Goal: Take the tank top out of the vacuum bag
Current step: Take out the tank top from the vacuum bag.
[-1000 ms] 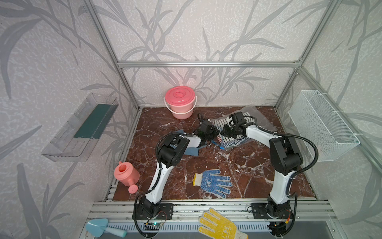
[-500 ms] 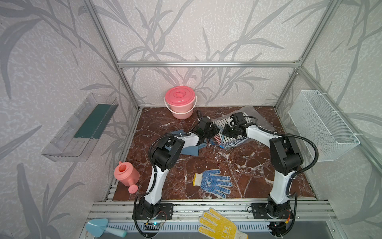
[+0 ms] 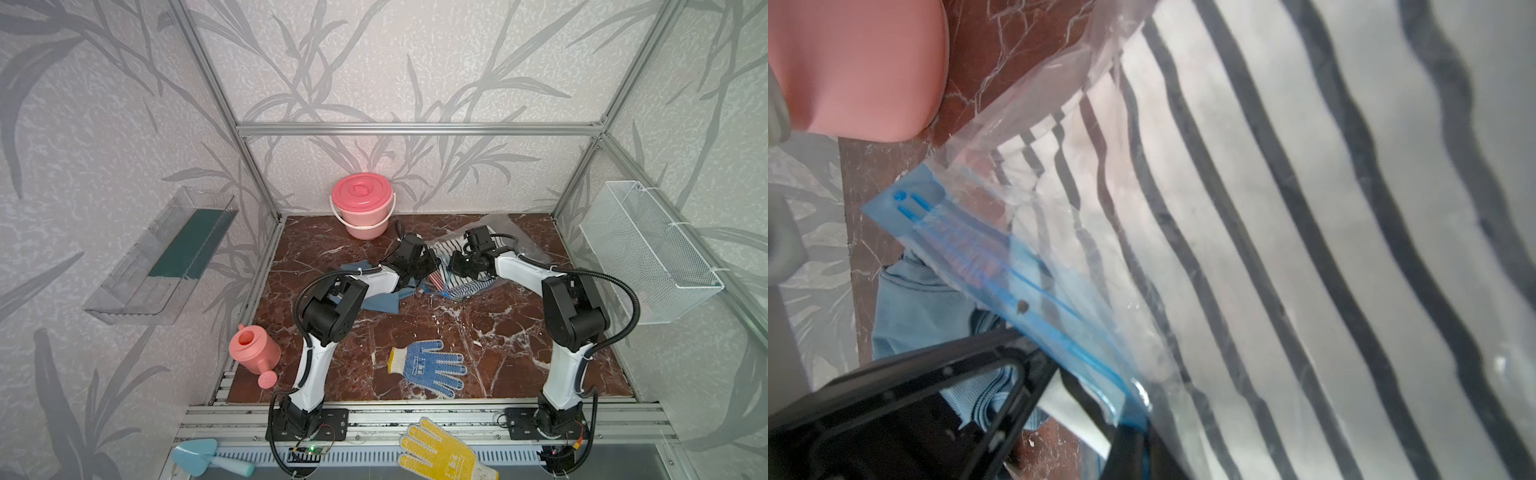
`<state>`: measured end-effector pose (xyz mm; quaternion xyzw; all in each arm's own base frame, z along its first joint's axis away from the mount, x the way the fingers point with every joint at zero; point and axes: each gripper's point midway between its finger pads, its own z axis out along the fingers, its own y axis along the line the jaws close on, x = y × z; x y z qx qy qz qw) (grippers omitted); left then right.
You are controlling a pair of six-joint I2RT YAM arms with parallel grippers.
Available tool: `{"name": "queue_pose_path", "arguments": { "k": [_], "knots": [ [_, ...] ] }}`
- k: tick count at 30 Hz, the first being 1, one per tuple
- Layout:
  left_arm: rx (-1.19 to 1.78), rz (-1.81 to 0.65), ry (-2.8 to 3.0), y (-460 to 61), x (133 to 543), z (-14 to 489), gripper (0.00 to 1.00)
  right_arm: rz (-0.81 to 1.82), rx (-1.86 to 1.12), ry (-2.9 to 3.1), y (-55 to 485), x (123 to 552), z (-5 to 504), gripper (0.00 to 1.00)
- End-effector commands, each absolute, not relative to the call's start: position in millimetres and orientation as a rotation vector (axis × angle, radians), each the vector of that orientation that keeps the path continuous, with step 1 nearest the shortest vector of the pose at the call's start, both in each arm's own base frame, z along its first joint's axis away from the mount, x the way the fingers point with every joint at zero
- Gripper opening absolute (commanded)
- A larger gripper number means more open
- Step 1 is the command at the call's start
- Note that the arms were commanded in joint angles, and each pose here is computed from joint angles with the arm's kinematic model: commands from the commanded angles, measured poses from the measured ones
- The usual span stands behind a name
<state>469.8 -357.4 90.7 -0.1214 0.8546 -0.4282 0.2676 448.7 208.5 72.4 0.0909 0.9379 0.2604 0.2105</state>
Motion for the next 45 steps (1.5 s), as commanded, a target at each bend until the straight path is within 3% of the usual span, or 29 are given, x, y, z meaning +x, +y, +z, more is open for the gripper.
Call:
{"name": "queue_pose_path", "arguments": {
  "k": [1,30,45],
  "knots": [
    [-0.308,-1.222,2.264,-355,469,120,0.0,0.667,0.281,2.603,196,448,77,0.0],
    [-0.135,-1.121,2.309,-359,451,138,0.0,0.534,0.118,2.634,218,453,110,0.0],
    [-0.047,-1.051,2.294,-357,446,155,0.0,0.452,0.069,2.724,221,460,96,0.0]
  ]
}}
